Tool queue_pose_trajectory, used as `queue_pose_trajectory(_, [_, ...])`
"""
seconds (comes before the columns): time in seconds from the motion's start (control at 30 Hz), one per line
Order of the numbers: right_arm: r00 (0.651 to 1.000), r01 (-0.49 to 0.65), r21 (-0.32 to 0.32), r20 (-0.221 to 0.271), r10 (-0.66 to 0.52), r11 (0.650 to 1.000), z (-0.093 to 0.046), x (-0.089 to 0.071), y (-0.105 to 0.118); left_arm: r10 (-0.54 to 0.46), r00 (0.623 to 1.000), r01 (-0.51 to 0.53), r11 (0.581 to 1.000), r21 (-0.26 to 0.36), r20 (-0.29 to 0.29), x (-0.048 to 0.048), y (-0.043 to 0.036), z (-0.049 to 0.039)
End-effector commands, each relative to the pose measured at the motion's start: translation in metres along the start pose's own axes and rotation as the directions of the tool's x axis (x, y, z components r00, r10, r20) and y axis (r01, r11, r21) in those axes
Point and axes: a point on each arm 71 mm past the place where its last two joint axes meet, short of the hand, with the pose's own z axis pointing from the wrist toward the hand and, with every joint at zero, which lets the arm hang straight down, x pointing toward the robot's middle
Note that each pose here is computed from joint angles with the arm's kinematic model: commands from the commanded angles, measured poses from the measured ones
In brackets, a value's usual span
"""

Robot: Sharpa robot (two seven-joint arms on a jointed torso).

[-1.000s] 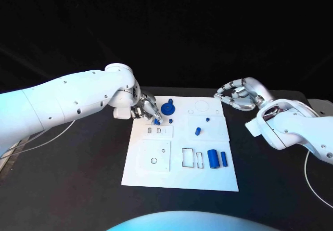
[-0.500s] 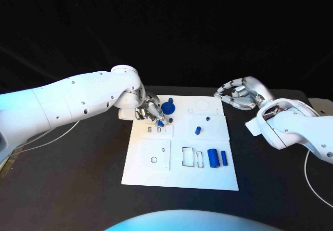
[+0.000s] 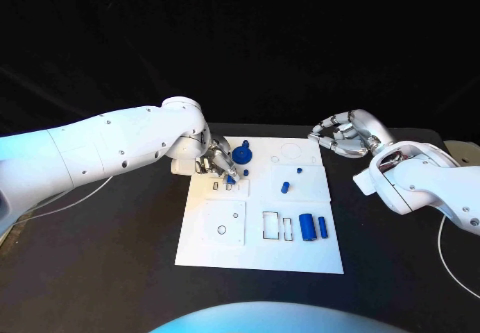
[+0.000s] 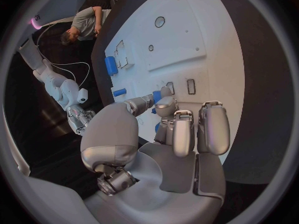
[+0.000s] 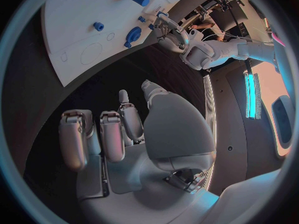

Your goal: Assemble the parts on the task board

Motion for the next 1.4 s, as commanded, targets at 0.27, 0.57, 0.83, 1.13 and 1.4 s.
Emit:
queue_pose_trajectory(0.27, [1.000,0.003,-0.004,-0.010,-0.003,1.000,0.000,0.001,0.001,0.023,1.000,-0.023,1.000,-0.017,-0.021,0.0041,0.0025,0.0028])
queue_pose_trajectory(0.57, [1.000,0.003,-0.004,-0.010,-0.003,1.000,0.000,0.001,0.001,0.019,0.999,-0.019,1.000,-0.021,-0.044,0.0091,0.0047,0.0067])
queue_pose_trajectory(0.83, [1.000,0.002,-0.005,-0.010,-0.003,1.000,0.000,0.001,0.001,0.015,0.999,-0.016,1.000,-0.022,-0.046,0.0107,0.0056,0.0081])
queue_pose_trajectory(1.13, [1.000,0.003,-0.004,-0.010,-0.003,1.000,0.000,0.001,0.001,0.019,0.998,-0.020,1.000,-0.023,-0.059,0.0119,0.0068,0.0082])
queue_pose_trajectory(1.4, [1.000,0.003,-0.004,-0.009,-0.003,1.000,0.000,0.001,0.000,0.022,0.998,-0.024,0.999,-0.023,-0.066,0.0125,0.0079,0.0079])
